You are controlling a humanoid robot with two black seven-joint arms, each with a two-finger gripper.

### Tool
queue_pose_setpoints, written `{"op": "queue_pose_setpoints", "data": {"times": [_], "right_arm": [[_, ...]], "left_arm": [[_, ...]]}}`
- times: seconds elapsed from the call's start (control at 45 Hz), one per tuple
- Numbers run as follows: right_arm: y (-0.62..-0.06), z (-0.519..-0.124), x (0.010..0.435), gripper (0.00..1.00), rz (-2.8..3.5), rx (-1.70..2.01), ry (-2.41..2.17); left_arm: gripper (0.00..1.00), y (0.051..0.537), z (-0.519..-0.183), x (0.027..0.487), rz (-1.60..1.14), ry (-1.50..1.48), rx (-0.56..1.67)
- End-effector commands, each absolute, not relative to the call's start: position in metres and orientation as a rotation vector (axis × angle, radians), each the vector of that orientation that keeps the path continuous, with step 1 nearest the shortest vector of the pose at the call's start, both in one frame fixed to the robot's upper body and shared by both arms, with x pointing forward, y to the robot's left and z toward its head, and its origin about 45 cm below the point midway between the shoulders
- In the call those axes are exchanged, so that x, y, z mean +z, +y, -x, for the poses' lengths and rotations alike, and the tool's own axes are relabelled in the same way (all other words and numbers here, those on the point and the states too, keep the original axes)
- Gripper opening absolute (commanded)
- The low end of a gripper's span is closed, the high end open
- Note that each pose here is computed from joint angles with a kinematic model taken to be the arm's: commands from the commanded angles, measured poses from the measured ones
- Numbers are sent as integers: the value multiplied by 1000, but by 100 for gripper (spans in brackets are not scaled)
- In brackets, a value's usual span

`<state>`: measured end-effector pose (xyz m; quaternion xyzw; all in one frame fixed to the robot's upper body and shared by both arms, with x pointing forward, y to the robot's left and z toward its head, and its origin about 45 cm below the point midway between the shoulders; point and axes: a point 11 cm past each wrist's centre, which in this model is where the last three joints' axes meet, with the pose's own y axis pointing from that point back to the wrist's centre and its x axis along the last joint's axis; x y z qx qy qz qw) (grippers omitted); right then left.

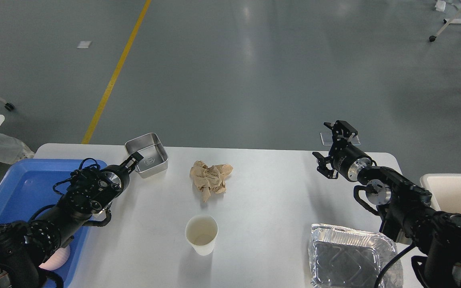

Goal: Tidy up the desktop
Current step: 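Reach the left gripper to the small steel tray and grasp it, then lift the steel tray with the left gripper up and away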

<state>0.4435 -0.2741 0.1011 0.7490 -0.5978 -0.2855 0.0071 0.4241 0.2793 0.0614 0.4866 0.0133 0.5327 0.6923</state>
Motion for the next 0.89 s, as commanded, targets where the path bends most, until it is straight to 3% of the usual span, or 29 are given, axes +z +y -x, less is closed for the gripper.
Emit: {"op": "queue_pose_setpoints", "data": {"times": [0.0,0.111,0.311,0.867], "right_arm": [[-274,-443,101,100,-2343,-893,-1869],[-277,-444,102,100,-2338,-889,-1875],[-286,-445,105,100,-2330,-872,-1890],[-293,-444,104,100,-2315,-858,-1891]], "left_arm": [[68,276,-426,64,-1082,23,1179],[57,268,-429,67,-1072,17,1164],[45,263,-432,69,-1095,-25,1129],[41,263,-427,64,-1103,-36,1109]]}}
